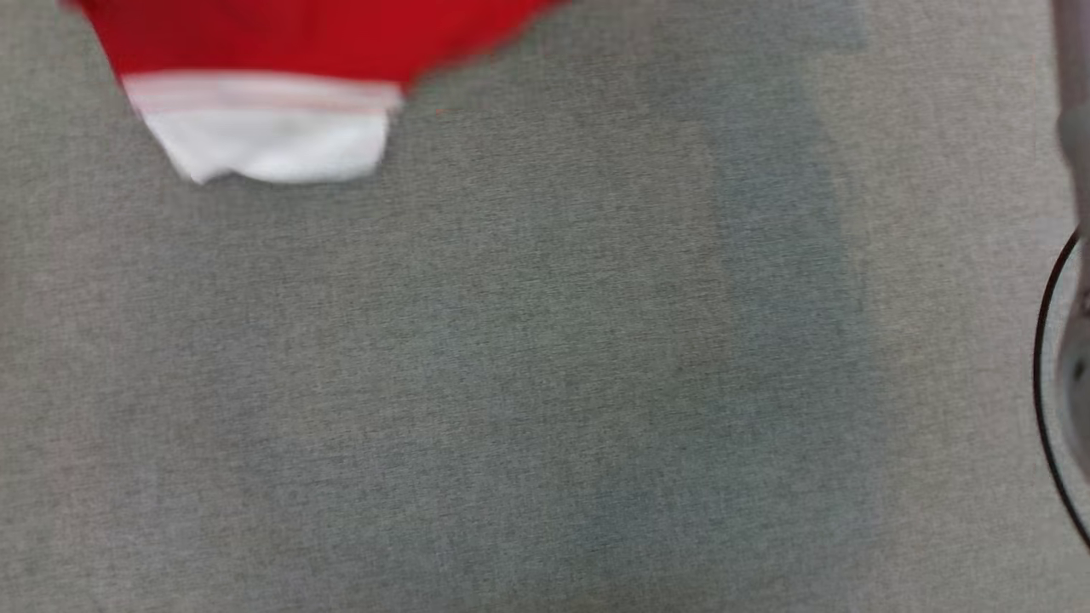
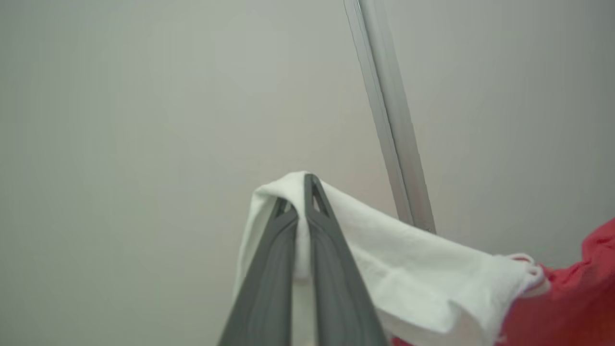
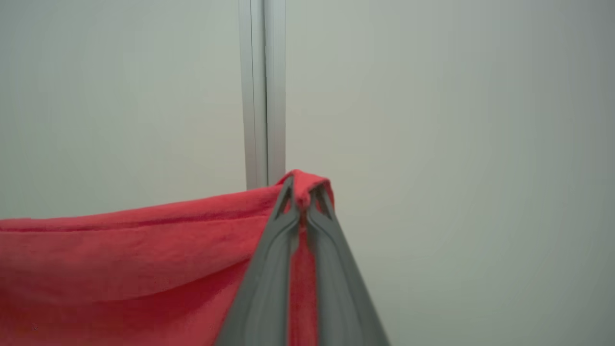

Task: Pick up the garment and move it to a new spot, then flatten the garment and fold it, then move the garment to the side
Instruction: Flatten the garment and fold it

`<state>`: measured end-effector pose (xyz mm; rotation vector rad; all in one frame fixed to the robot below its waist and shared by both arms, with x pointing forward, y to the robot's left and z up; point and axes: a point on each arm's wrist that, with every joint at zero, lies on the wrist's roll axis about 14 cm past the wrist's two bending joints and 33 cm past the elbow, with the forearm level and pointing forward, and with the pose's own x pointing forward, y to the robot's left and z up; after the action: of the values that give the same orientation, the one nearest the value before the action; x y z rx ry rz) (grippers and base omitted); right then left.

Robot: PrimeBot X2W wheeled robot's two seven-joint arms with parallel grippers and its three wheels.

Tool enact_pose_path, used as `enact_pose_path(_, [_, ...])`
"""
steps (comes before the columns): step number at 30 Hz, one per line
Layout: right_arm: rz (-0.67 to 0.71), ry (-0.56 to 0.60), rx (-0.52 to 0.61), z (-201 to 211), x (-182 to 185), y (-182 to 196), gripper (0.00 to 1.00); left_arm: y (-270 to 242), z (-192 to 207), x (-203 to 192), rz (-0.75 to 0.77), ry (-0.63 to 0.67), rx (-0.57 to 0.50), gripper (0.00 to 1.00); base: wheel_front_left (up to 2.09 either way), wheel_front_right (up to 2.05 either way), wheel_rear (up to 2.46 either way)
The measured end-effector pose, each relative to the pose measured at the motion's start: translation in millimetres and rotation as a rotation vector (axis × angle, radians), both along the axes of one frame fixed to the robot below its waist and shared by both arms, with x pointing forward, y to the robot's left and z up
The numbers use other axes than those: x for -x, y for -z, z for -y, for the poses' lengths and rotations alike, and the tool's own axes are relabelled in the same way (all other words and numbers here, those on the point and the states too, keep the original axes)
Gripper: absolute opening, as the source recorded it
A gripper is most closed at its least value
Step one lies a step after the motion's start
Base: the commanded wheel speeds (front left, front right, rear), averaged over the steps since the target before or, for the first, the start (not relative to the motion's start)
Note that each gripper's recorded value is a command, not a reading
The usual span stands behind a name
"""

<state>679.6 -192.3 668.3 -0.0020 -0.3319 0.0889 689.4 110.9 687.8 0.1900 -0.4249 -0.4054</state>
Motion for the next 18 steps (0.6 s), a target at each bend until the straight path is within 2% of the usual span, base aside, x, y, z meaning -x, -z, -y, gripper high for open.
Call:
enact_pose_path(3, [0.046,0.017,0.004,6.7,-2.1,-29.7,0.0,-40.6,8.4,1.0,0.083,0.023,0.018,0.0,0.0,0.0,0.0])
enact_pose_path(9, [0.079,0.026,0.016,9.5,-3.0,-57.2,0.0,-67.2,18.7,3.0,0.133,0.047,0.006,0.0,0.0,0.0,0.0])
enact_pose_path(18, [-0.02,0.004,0.031,1.6,-24.8,1.7,0.0,-1.5,11.2,-17.9,0.023,0.055,0.018,0.0,0.0,0.0,0.0])
